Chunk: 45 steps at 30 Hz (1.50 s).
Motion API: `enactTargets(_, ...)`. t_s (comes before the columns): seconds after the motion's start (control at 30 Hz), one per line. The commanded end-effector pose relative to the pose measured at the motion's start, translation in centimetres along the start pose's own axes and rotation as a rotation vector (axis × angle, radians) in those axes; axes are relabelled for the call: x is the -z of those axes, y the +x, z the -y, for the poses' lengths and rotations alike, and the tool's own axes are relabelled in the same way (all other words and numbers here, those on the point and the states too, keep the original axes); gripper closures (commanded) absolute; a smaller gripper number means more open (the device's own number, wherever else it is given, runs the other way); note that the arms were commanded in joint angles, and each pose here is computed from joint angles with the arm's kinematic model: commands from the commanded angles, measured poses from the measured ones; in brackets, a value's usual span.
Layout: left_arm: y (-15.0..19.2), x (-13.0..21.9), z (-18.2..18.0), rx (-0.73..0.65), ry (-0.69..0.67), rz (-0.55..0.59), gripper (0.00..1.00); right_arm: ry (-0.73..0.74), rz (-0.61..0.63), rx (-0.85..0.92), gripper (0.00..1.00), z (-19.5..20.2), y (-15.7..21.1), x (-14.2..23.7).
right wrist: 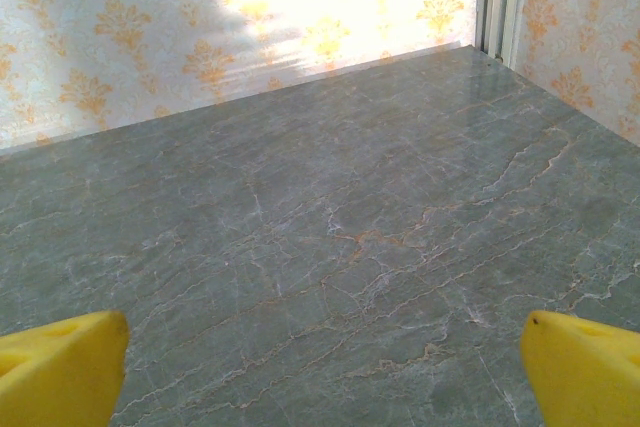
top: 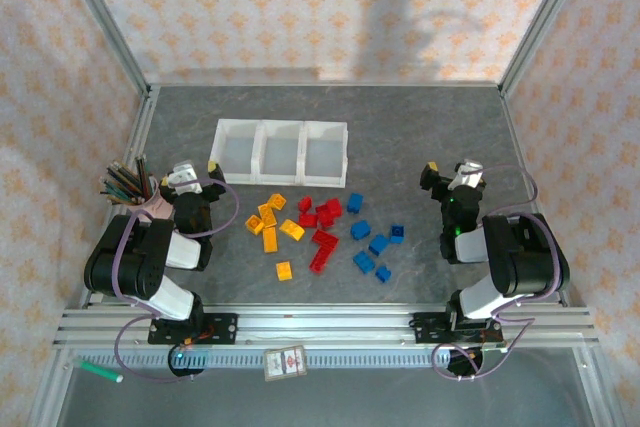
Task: Sort the legos into containers by color
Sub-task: Pick up the lego from the center of the table.
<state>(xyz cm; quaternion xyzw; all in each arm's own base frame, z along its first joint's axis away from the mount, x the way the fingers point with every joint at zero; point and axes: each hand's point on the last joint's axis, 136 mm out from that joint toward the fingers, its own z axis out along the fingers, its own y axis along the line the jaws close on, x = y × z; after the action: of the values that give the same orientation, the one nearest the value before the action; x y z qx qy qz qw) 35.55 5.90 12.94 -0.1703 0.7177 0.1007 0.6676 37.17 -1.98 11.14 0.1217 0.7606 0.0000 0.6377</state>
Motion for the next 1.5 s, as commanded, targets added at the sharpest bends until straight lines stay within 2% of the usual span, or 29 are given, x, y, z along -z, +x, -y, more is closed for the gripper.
enactTargets(0.0,-1.0,-0.1,0.2,0.012,0.010,0.031,0.01,-0.013,0.048,0.006,0.00,-0.3,-1.4,0.0)
enactTargets(0.27,-2.7,0.6,-0.1,0.026,-0.003,0.031,0.01,0.010,0.033,-0.005,0.00,-0.2,-2.6,-0.1)
enactTargets(0.47,-6.1,1.6,-0.5,0.109,-0.018,0.065,0.00,0.043,0.014,-0.068,0.00,0.1,-4.3,0.4)
enactTargets(0.57,-7.9,2.4,-0.8,0.192,-0.021,0.093,0.01,0.022,0.031,-0.135,0.00,-0.3,-5.4,1.2)
enactTargets(0.67,-8.6,3.1,-1.5,0.329,-0.028,0.106,0.01,-0.029,0.021,-0.276,0.00,-1.3,-6.7,2.0)
enactTargets(0.8,-8.6,4.2,-1.0,0.431,0.037,0.106,0.01,0.013,-0.131,-0.451,0.00,-1.2,-4.7,2.4)
enactTargets(0.87,-8.3,4.5,-1.5,0.519,0.021,0.100,0.01,-0.044,-0.190,-0.458,0.00,-2.3,-3.9,2.6)
enactTargets(1.07,-7.6,4.5,0.6,0.531,0.068,-0.118,0.01,-0.190,-0.340,-0.446,0.00,-5.7,-2.8,3.4)
enactTargets(1.17,-6.8,5.0,2.5,0.510,0.145,-0.241,0.01,-0.196,-0.400,-0.396,0.00,-7.1,-2.4,3.9)
enactTargets(1.47,-2.9,9.6,7.9,0.411,0.302,-0.600,0.01,-0.290,-0.586,-0.319,0.00,-12.3,0.5,6.9)
